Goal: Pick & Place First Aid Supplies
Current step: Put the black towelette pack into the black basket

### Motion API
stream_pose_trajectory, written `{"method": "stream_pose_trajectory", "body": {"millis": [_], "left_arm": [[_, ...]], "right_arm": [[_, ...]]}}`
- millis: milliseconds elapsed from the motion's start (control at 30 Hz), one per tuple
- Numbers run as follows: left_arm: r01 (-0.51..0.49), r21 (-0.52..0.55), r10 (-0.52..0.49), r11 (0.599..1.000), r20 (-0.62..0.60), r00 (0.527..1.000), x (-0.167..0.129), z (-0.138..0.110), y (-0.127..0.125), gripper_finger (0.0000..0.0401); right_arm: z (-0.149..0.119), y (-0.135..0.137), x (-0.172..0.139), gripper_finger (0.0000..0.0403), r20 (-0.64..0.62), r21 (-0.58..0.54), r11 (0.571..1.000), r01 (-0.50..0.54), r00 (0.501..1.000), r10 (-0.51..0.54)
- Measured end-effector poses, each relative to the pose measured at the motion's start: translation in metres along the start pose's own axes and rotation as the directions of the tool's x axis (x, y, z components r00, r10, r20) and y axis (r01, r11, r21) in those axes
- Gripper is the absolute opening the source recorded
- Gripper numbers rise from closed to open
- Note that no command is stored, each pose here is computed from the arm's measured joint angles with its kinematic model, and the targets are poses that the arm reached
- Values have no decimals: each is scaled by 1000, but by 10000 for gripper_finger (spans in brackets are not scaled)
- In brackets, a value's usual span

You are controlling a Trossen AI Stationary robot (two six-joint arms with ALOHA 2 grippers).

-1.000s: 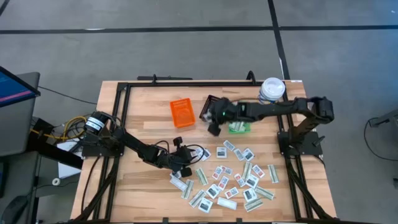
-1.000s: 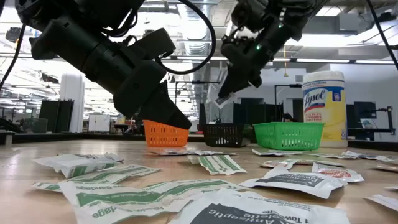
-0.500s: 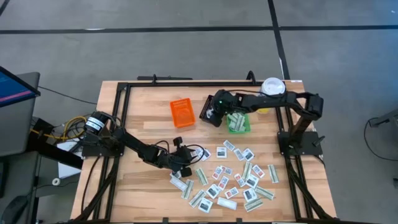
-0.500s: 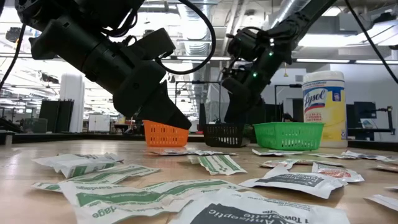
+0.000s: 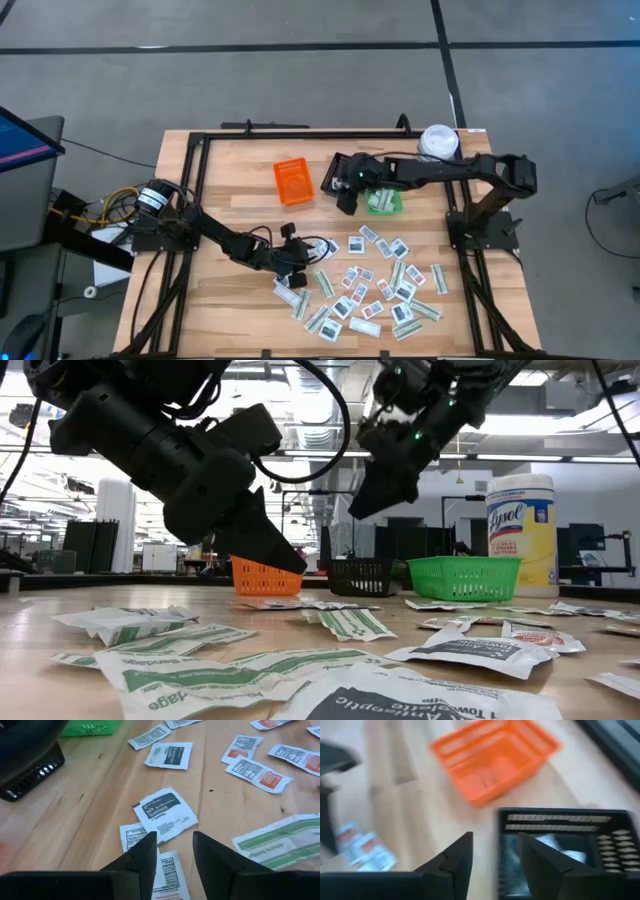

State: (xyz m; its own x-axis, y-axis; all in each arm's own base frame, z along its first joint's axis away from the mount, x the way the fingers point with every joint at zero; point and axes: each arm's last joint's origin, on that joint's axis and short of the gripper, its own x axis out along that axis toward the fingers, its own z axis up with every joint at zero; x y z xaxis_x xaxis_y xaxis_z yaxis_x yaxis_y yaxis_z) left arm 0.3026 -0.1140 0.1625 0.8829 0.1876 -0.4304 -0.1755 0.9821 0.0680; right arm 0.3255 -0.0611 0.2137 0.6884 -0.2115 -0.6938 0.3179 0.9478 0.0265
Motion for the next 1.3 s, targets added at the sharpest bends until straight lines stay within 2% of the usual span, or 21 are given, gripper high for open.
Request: {"method": "stream_pose_trajectory", "body": {"millis": [167,333,533,667,867,1033,1300], "left_arm": [[-1,-29,1,1000,0,1000,0,0,0,127],[-1,-32,1,999,2,1000,0,0,0,127],[-1,-35,1,999,7,1000,0,1,0,127],[-1,-35,1,999,6,1000,0,1,0,127],[-1,-35,1,999,7,1000,0,1,0,127],[0,-36,0,999,9,1000,0,1,0,127],[0,-36,1,999,9,1000,0,1,0,127]], "right_arm": [[-9,39,0,174,-22,-85,993,-86,996,84],[-28,76,10,192,-99,-162,974,-157,985,142],[-52,111,36,190,-129,-167,961,-221,971,201],[-66,120,54,181,-150,-180,956,-232,967,206],[-76,118,70,167,-189,-177,960,-216,965,182],[-77,114,71,130,-214,-175,963,-206,963,167],[-76,111,71,11,-234,-138,961,-239,951,203]]}}
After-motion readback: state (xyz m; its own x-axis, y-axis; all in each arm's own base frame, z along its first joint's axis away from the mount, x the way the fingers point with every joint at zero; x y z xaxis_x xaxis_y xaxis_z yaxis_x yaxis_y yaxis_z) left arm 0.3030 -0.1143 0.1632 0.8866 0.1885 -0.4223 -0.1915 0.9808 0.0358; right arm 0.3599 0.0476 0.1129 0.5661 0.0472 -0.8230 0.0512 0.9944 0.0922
